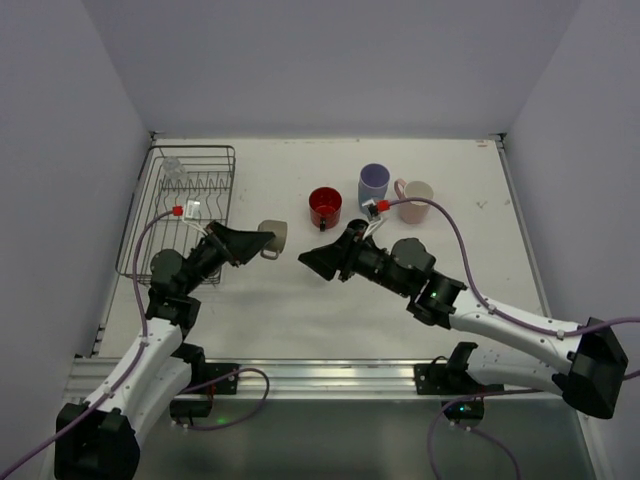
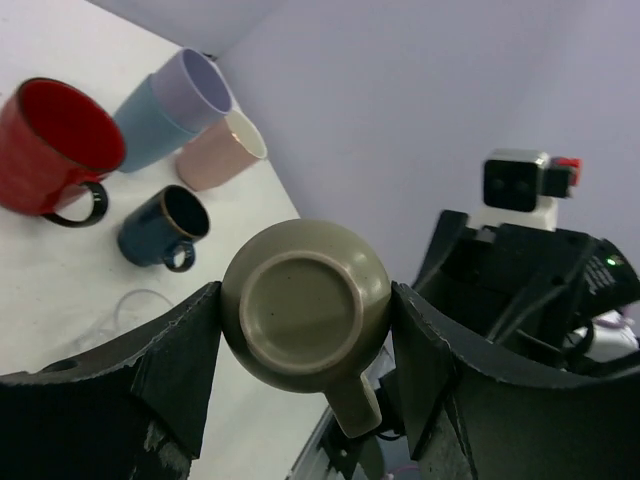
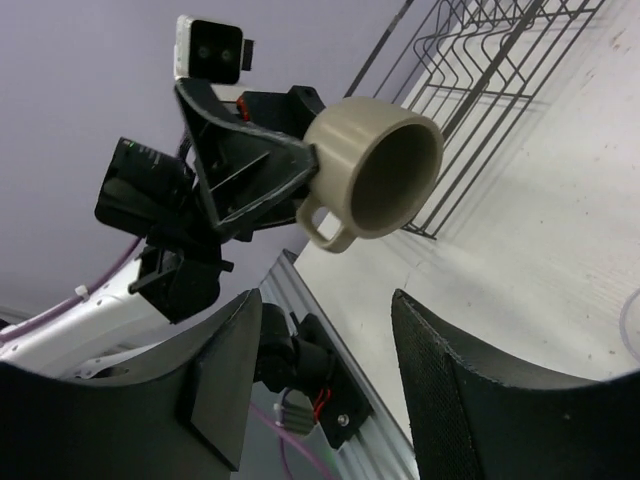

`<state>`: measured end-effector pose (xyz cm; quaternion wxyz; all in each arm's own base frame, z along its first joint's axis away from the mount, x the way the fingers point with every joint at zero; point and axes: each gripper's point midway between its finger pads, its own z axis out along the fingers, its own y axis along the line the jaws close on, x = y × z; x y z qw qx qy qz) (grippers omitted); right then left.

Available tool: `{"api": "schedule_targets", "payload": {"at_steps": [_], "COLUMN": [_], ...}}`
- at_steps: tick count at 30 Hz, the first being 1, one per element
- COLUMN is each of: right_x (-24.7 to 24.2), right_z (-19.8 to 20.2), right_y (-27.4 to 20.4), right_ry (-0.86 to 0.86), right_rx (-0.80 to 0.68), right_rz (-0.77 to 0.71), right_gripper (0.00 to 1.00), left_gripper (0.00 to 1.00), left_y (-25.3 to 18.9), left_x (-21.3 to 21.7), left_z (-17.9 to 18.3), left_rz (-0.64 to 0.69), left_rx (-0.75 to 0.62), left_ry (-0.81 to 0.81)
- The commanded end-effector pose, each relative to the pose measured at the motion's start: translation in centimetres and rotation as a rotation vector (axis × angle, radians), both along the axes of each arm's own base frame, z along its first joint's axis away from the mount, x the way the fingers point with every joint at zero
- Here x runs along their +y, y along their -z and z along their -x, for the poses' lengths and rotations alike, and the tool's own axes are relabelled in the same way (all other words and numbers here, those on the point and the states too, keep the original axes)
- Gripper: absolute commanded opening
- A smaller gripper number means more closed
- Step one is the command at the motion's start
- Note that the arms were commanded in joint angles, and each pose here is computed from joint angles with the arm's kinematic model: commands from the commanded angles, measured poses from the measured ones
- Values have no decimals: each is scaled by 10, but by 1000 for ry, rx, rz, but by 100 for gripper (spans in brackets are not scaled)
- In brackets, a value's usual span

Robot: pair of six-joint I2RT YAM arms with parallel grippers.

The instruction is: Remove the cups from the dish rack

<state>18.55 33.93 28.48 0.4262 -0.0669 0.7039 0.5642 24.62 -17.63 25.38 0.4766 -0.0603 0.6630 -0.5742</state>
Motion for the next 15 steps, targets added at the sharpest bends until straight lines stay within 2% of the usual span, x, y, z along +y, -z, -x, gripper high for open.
{"api": "schedule_targets", "payload": {"at_steps": [1, 8, 15], "right_x": [7, 23, 27], "right_z": [-2, 14, 18], "right_y": [-45, -62, -67], "right_ry": [-12, -145, -180], "right_rx": [-50, -86, -52], "right_rz": [-140, -180, -250], "right_gripper": [57, 47, 50], "left_gripper": [19, 19, 18], "left_y": [-51, -45, -49], "left_x": [-9, -16, -17], "left_z": [34, 47, 65], "left_rz": [123, 121, 149], "left_rx": [-188, -201, -225], "left_ry": [117, 154, 187]}}
